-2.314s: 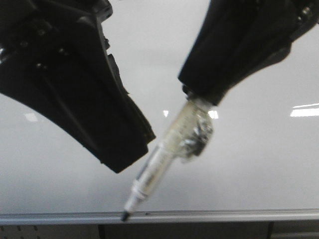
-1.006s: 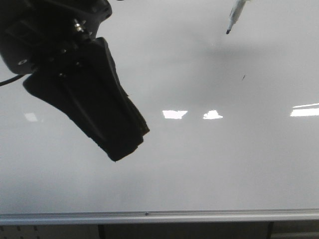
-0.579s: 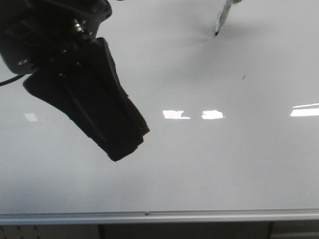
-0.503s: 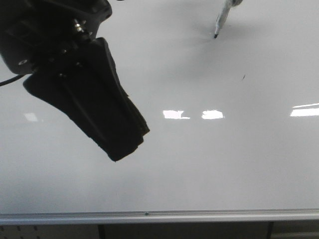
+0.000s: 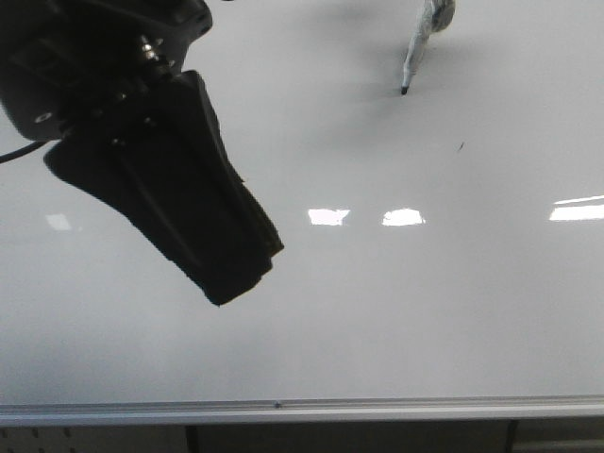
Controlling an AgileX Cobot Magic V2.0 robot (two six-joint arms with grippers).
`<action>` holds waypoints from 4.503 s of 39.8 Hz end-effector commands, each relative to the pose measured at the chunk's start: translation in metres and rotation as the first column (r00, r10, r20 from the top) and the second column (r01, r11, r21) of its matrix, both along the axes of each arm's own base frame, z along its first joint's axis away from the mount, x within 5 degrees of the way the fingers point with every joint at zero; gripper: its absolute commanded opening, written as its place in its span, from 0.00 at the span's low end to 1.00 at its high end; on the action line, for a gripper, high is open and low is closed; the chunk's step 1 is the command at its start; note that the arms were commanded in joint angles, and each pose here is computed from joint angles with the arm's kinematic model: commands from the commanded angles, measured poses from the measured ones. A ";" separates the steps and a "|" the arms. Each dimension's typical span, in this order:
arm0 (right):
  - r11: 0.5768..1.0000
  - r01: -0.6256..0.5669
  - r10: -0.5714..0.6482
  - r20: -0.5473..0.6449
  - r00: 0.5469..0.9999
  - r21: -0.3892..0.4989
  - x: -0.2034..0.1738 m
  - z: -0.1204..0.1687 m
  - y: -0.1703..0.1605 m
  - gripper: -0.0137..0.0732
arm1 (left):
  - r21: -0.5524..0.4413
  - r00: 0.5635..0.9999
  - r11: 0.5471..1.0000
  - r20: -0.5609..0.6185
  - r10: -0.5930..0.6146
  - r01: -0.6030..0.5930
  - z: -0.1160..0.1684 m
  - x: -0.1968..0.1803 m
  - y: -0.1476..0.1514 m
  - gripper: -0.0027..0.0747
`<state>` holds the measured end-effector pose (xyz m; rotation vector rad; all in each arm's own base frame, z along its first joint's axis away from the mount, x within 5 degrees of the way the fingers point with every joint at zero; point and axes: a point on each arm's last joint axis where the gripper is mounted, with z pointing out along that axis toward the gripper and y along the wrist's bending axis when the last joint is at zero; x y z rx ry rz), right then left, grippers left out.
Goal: Write number 0 on whiteboard
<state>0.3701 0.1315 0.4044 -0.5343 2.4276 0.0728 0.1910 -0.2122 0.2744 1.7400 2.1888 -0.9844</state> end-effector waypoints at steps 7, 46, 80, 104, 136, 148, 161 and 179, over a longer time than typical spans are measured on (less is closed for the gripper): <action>1.000 0.007 -0.009 0.099 0.995 0.020 0.002 0.016 -0.002 0.08 | -0.084 1.000 0.996 0.018 0.004 -0.003 0.023 -0.006 -0.002 0.01; 0.994 0.108 -0.111 0.280 0.953 0.026 0.008 0.061 -0.040 0.08 | -0.084 1.000 0.996 0.018 0.004 -0.003 0.023 -0.006 -0.002 0.01; 0.988 0.008 -0.048 0.259 0.965 0.153 0.016 0.052 -0.011 0.08 | -0.084 1.000 0.996 0.018 0.004 -0.003 0.023 -0.006 -0.002 0.01; 0.945 -0.224 0.221 0.041 0.974 0.238 -0.023 0.058 0.009 0.08 | -0.084 1.000 0.996 0.018 0.004 -0.003 0.023 -0.006 -0.002 0.01; 0.843 -0.306 0.418 -0.181 0.890 0.442 -0.161 -0.035 -0.010 0.08 | -0.212 0.994 0.971 -0.018 0.108 -0.109 0.032 -0.001 -0.012 0.83; 0.682 -0.345 0.491 -0.055 0.869 0.645 -0.165 -0.050 0.005 0.08 | -0.285 0.996 0.956 -0.081 0.046 -0.067 0.039 -0.008 -0.016 0.80; 0.624 -0.366 0.512 -0.008 0.859 0.691 -0.167 -0.044 0.009 0.08 | -0.282 0.995 0.958 -0.095 0.024 -0.050 0.039 -0.010 -0.015 0.47; 0.617 -0.388 0.548 -0.021 0.836 0.685 -0.170 -0.045 0.009 0.08 | -0.282 0.995 0.958 -0.095 0.024 -0.050 0.039 -0.010 -0.015 0.05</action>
